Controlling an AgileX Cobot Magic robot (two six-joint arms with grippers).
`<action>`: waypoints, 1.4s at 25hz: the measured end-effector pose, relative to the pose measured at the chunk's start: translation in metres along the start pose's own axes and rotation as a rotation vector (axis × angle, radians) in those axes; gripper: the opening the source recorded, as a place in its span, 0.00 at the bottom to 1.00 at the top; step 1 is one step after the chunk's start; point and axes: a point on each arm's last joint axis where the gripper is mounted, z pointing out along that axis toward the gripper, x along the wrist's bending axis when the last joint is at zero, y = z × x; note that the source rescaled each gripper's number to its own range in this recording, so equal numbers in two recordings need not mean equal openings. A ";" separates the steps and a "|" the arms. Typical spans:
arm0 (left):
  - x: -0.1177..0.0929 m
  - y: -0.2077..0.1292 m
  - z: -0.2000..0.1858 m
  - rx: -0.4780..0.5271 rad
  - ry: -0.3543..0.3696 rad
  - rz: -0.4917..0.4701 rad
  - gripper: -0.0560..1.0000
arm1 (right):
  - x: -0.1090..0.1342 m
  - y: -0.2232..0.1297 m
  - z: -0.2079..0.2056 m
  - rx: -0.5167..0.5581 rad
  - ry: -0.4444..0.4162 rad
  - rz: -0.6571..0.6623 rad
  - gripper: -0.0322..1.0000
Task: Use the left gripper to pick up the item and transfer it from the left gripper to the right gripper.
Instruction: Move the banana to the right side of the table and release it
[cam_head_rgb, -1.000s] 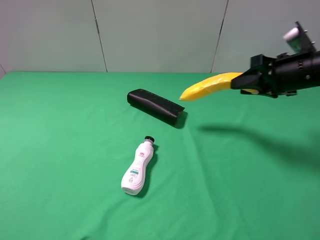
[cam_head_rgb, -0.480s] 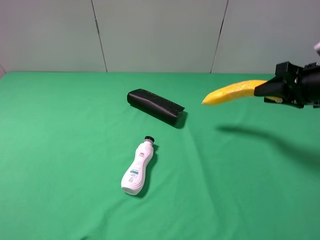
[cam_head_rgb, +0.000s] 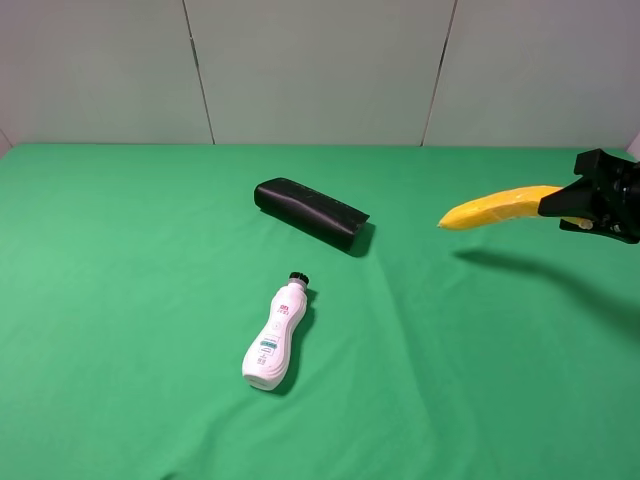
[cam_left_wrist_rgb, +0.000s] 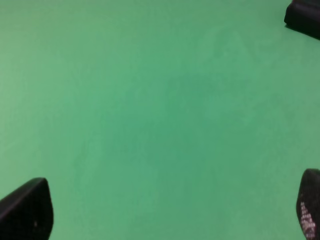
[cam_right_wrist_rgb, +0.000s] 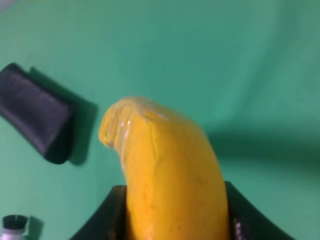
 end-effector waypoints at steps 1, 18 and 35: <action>0.000 0.000 0.000 0.000 0.000 0.000 0.96 | -0.001 0.000 0.000 0.000 -0.010 0.003 0.03; 0.000 0.000 0.000 0.000 0.000 0.000 0.96 | -0.016 -0.009 0.021 0.119 -0.019 0.113 0.03; 0.000 0.000 0.000 0.000 0.000 0.000 0.96 | -0.026 -0.019 0.044 0.218 0.034 0.231 0.03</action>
